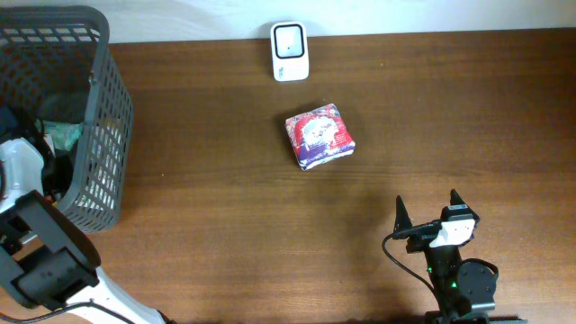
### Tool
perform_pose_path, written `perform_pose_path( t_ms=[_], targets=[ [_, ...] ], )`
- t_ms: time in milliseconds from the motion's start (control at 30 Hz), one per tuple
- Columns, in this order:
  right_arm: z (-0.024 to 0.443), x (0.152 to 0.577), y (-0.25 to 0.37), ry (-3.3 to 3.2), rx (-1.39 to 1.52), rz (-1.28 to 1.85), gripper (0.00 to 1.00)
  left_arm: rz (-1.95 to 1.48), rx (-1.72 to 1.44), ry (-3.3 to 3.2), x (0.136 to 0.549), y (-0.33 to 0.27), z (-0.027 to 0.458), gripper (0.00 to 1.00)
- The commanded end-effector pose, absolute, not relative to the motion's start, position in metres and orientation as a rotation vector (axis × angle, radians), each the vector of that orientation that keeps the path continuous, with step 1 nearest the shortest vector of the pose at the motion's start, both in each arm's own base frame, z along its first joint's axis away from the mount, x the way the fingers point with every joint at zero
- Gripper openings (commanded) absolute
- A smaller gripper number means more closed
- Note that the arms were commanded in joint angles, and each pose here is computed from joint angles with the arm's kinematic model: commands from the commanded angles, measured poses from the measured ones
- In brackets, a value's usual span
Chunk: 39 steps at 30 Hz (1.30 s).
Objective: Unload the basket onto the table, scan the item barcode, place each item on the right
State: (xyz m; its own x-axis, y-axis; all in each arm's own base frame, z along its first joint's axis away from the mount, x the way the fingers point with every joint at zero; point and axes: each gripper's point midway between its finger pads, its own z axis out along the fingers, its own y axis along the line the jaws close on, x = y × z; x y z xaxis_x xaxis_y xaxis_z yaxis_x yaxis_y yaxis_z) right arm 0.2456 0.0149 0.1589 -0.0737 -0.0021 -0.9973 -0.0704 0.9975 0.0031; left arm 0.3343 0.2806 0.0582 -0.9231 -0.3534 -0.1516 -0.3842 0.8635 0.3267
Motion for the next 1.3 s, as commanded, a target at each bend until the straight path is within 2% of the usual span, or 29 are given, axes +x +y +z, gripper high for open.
perform_pose_path(
  t_ms=[0, 167, 267, 300, 367, 400, 433, 533, 700, 800, 900, 967, 1100, 1267],
  targets=[
    [0.156, 0.246, 0.014, 1.649, -0.045, 0.058, 0.99, 0.569, -0.598, 2.954, 0.328, 0.289, 0.054, 0.51],
    [0.156, 0.246, 0.014, 1.649, -0.045, 0.058, 0.99, 0.519, -0.661, 2.967, 0.31, 0.295, 0.04, 0.51],
    [0.156, 0.246, 0.014, 1.649, -0.045, 0.058, 0.99, 0.411, -0.661, 2.947, 0.314, 0.286, 0.025, 0.51],
    [0.156, 0.246, 0.014, 1.649, -0.045, 0.058, 0.99, 0.411, -0.659, 2.94, 0.315, 0.286, 0.025, 0.46],
    [0.156, 0.246, 0.014, 1.649, -0.045, 0.058, 0.99, 0.416, -0.655, 2.934, 0.317, 0.287, 0.025, 0.3],
    [0.156, 0.246, 0.014, 1.649, -0.045, 0.058, 0.99, 0.42, -0.656, 2.935, 0.316, 0.287, 0.026, 0.12],
    [0.156, 0.246, 0.014, 1.649, -0.045, 0.058, 0.99, 0.427, -0.656, 2.931, 0.317, 0.288, 0.028, 0.0],
    [0.156, 0.246, 0.014, 1.649, -0.045, 0.058, 0.99, 0.448, -0.707, 2.862, 0.325, 0.294, 0.06, 0.0],
    [0.156, 0.246, 0.014, 1.649, -0.045, 0.058, 0.99, 0.424, -0.951, 2.474, 0.346, 0.301, 0.189, 0.0],
    [0.156, 0.246, 0.014, 1.649, -0.045, 0.058, 0.99, 0.09, -0.805, 2.165, 0.371, 0.251, 0.307, 0.0],
    [0.156, 0.246, 0.014, 1.649, -0.045, 0.058, 0.99, -0.174, -0.816, 1.884, 0.362, 0.205, 0.396, 0.0],
    [0.156, 0.246, 0.014, 1.649, -0.045, 0.058, 0.99, -0.342, -0.754, 1.794, 0.351, 0.161, 0.437, 0.0],
    [0.156, 0.246, 0.014, 1.649, -0.045, 0.058, 0.99, -0.47, -0.567, 1.854, 0.358, 0.084, 0.448, 0.0],
    [0.156, 0.246, 0.014, 1.649, -0.045, 0.058, 0.99, -0.549, -0.179, 2.109, 0.389, -0.035, 0.396, 0.0]
  ],
)
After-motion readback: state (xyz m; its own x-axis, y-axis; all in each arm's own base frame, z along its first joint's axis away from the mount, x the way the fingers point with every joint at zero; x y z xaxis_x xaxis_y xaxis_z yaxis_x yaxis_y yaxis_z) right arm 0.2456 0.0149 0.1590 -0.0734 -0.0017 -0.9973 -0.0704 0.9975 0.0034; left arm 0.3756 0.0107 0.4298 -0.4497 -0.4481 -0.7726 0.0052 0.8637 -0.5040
